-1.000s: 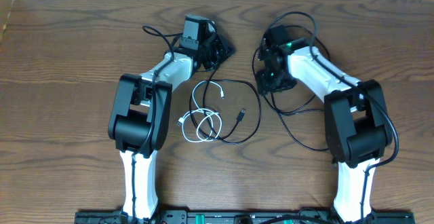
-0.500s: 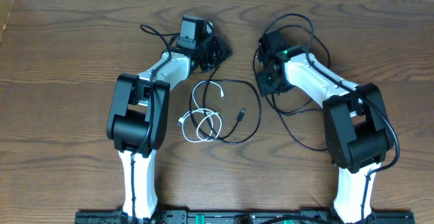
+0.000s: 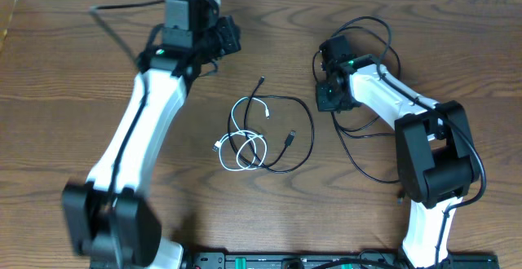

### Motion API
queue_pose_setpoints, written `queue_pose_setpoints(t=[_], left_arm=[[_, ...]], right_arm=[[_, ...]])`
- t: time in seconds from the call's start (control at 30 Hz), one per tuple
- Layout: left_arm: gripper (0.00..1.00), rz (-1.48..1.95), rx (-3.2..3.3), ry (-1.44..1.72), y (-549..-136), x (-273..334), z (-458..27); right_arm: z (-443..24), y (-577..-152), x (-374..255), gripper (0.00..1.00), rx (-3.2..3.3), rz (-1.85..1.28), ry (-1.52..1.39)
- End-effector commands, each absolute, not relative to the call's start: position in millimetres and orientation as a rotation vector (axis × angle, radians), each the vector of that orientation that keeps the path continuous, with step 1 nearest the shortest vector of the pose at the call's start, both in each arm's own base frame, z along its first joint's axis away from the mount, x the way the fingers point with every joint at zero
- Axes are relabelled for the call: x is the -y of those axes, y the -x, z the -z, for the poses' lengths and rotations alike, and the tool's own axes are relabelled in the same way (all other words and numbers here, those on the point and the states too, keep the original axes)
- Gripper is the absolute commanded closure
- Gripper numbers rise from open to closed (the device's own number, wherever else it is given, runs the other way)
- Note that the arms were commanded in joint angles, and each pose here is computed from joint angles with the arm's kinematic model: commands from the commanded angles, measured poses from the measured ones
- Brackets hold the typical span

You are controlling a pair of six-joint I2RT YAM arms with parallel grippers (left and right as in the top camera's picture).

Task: Untangle cables
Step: 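Pull the grippers apart, stretching the black cable between them, then drag the black cable with the right gripper off to the upper right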

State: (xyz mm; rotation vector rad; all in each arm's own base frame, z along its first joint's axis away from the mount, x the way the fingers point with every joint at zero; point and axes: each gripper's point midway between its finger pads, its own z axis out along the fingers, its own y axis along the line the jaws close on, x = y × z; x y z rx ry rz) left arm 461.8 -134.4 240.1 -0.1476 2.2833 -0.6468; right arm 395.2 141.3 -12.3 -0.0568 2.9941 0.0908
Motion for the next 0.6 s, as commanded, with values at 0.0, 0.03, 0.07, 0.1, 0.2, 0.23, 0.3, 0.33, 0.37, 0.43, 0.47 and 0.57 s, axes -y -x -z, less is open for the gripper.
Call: queue_pose_setpoints(t=[0.0,0.03,0.07,0.1,0.2,0.23,0.3,0.33,0.37,0.43,0.47,0.57], left_arm=[[0.92,0.462,-2.234,0.123,-454.0,110.9,-263.5],[0.92,0.444,-2.223,0.131,-448.7,106.9,-271.1],[0.92,0.434,-2.217,0.137,-444.5,104.2,-276.5],[0.92,0.432,-2.211,0.133,-440.4,103.3,-281.3],[0.91,0.434,-2.205,0.132,-432.3,101.9,-289.2],[0.91,0.434,-2.206,0.132,-430.5,101.5,-290.1],[0.91,0.433,-2.214,0.133,-428.2,101.1,-289.4],[0.90,0.432,-2.219,0.134,-427.5,101.0,-288.4],[0.90,0.431,-2.224,0.135,-426.8,100.9,-287.2],[0.90,0.430,-2.229,0.135,-426.1,100.7,-286.3],[0.90,0.430,-2.230,0.136,-426.0,100.7,-286.0],[0.89,0.429,-2.232,0.136,-425.8,100.7,-285.7]], right_arm=[[97.0,-319.6,-87.8,0.99,-3.342,0.092,-0.076],[90.6,-324.7,-90.3,0.99,-3.346,0.023,-0.059],[82.5,-331.2,-93.3,0.99,-3.343,-0.056,-0.039],[72.4,-338.9,-96.2,0.99,-3.333,-0.136,-0.019],[33.0,-365.7,-97.1,0.99,-3.262,-0.302,0.028],[18.2,-374.1,-94.8,0.99,-3.234,-0.328,0.038],[-16.4,-391.8,-85.9,0.99,-3.167,-0.344,0.043],[-33.1,-399.3,-81.4,0.99,-3.134,-0.346,0.046],[-50.9,-407.0,-76.4,0.99,-3.097,-0.346,0.045],[-87.0,-422.7,-63.0,0.99,-3.016,-0.338,0.013],[-108.1,-431.5,-54.7,0.99,-2.965,-0.335,-0.004],[-163.7,-453.9,-23.1,0.99,-2.818,-0.285,-0.076]])
